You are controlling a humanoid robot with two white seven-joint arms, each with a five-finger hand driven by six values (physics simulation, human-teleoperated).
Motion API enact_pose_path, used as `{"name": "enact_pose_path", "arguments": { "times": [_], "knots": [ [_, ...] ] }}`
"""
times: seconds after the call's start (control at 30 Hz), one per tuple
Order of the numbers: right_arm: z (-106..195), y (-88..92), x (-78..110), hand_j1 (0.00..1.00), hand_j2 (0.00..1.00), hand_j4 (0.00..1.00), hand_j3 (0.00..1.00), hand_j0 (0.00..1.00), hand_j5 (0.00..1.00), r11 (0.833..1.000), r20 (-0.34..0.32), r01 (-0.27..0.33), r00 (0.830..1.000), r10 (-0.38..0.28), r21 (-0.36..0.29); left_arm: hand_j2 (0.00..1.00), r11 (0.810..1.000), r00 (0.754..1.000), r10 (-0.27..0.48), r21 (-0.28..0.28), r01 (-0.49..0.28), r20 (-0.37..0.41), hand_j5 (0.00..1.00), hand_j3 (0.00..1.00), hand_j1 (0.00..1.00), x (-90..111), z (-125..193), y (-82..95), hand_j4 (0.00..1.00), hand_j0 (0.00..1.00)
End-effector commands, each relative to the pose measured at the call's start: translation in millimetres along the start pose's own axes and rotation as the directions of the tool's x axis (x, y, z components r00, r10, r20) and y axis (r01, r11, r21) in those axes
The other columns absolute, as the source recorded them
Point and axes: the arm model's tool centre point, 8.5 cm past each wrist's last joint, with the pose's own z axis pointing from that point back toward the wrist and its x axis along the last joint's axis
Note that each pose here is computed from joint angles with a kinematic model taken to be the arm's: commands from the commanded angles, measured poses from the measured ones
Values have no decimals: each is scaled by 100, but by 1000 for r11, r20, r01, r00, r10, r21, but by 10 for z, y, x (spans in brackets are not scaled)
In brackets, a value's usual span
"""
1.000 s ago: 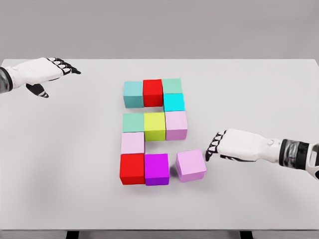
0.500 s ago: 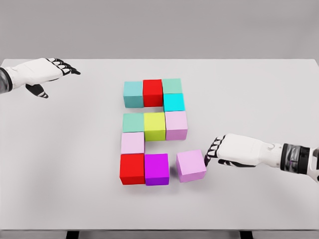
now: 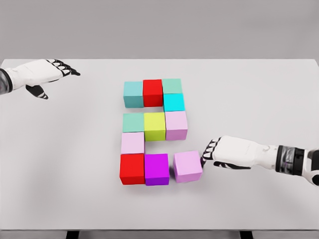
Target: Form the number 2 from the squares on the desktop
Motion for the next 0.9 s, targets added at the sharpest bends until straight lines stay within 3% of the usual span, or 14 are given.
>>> {"name": "enact_pose_path", "arguments": {
  "times": [0.0, 0.87],
  "knots": [
    [-27, 14, 19, 56, 56, 56, 56, 56, 56, 1000, 9, -2, 1000, 2, 4, 100, 1000, 1000, 4, 4, -4, -1, 100, 100, 100, -5, 5, 7, 100, 100],
    [-99, 15, 61, 56, 56, 56, 56, 56, 56, 1000, 28, 3, 1000, -3, -6, 100, 1000, 1000, 10, -6, -10, 1, 100, 100, 100, 10, -2, -56, 100, 100]
  ]
}}
